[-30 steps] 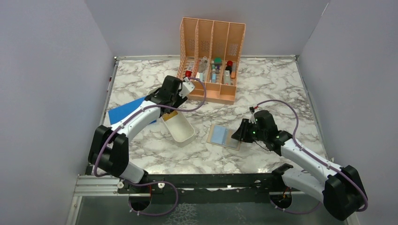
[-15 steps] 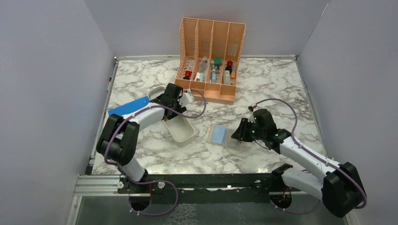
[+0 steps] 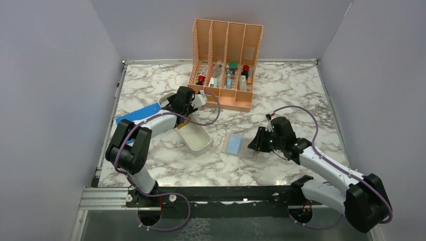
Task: Put the credit cards into the card holder
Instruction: Pick up the credit card from the storage box.
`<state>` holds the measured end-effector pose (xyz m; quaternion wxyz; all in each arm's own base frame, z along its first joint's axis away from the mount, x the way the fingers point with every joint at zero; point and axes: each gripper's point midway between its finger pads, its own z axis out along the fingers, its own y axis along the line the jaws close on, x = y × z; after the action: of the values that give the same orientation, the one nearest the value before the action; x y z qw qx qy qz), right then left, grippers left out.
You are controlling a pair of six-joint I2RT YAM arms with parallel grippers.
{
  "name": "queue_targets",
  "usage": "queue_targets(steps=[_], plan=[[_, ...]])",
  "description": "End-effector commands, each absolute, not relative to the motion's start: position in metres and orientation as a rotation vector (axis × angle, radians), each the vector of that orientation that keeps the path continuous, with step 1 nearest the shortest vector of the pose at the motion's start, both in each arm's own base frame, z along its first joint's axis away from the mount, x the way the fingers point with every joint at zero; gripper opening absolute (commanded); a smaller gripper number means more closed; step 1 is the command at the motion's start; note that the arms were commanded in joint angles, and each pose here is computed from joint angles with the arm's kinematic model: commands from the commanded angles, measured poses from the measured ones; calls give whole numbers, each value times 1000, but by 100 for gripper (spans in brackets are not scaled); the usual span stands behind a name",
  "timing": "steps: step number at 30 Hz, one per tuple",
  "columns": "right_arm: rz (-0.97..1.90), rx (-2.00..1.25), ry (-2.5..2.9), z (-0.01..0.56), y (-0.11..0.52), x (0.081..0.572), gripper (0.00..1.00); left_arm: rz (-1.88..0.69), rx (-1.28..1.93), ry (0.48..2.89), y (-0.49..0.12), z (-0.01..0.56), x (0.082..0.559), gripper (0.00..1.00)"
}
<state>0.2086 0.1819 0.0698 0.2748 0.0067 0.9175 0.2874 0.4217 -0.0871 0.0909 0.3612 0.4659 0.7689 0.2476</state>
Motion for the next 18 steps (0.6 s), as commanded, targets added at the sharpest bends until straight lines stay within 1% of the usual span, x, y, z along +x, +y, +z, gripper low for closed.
queue_targets(steps=[1,5,9,12,18], plan=[[751,10,2430,82,181,217,34,701,1158,1955,-76,99,434,65],[751,12,2431,82,181,217,34,670,1184,1976,-78,89,432,65],[750,13,2427,83,181,218,34,674,1184,1976,-77,87,432,69],[749,12,2427,84,181,218,34,661,1209,2003,-77,74,430,70],[751,12,2425,83,182,219,35,576,1236,2047,-85,61,420,72]])
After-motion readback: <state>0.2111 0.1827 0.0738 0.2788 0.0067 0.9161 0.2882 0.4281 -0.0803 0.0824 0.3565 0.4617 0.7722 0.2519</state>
